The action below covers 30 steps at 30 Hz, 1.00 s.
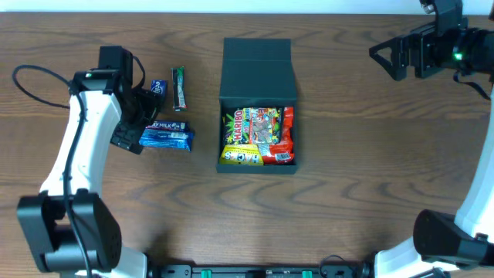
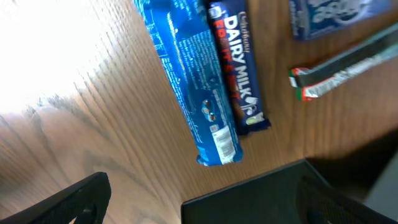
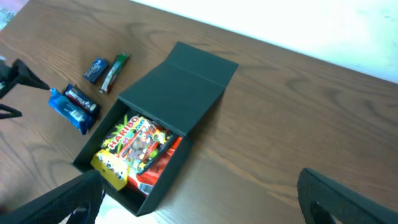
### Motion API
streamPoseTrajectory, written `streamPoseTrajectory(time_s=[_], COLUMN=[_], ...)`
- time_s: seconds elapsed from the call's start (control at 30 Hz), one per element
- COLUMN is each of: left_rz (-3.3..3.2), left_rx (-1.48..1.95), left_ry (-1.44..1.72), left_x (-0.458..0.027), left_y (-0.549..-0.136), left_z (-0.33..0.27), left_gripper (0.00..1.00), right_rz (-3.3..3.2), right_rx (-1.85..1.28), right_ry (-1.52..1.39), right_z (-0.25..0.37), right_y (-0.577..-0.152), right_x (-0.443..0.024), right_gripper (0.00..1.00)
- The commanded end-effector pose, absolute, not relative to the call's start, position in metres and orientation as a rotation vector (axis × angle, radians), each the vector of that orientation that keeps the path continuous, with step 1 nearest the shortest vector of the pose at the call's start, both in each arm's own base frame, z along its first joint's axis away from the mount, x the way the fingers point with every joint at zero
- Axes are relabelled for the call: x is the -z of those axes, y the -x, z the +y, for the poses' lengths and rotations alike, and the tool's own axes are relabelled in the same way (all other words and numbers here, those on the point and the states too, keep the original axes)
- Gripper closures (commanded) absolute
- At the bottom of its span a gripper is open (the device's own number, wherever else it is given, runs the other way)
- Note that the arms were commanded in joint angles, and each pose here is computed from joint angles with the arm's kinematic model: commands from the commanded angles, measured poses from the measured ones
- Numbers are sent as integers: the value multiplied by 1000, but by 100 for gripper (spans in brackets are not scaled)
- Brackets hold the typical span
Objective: Pack container
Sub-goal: 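Reach the left gripper to the blue Dairy Milk bar and grasp it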
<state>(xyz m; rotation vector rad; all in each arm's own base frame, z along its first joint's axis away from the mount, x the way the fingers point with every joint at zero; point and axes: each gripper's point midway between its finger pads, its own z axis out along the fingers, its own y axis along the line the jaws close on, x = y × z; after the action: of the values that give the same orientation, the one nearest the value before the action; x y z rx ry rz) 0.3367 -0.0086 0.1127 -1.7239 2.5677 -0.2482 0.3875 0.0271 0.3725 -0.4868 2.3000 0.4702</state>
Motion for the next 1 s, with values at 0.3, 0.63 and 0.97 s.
streamPoseTrajectory(time_s=[0.3, 0.63, 0.97], left_rz=[2595, 2609, 2655], left_rx=[180, 141, 104], left_ry=[1895, 1902, 1923], left_x=[-65, -40, -15], left_y=[-339, -346, -345], left_z=[-10, -8, -9], left_gripper=[5, 5, 4], right_rz=[2342, 2371, 2367], right_rx=[-517, -536, -533], right_ry=[479, 472, 472], right_z=[27, 27, 26], right_y=[-388, -388, -389], right_x=[-354, -342, -343], right_gripper=[1, 1, 1])
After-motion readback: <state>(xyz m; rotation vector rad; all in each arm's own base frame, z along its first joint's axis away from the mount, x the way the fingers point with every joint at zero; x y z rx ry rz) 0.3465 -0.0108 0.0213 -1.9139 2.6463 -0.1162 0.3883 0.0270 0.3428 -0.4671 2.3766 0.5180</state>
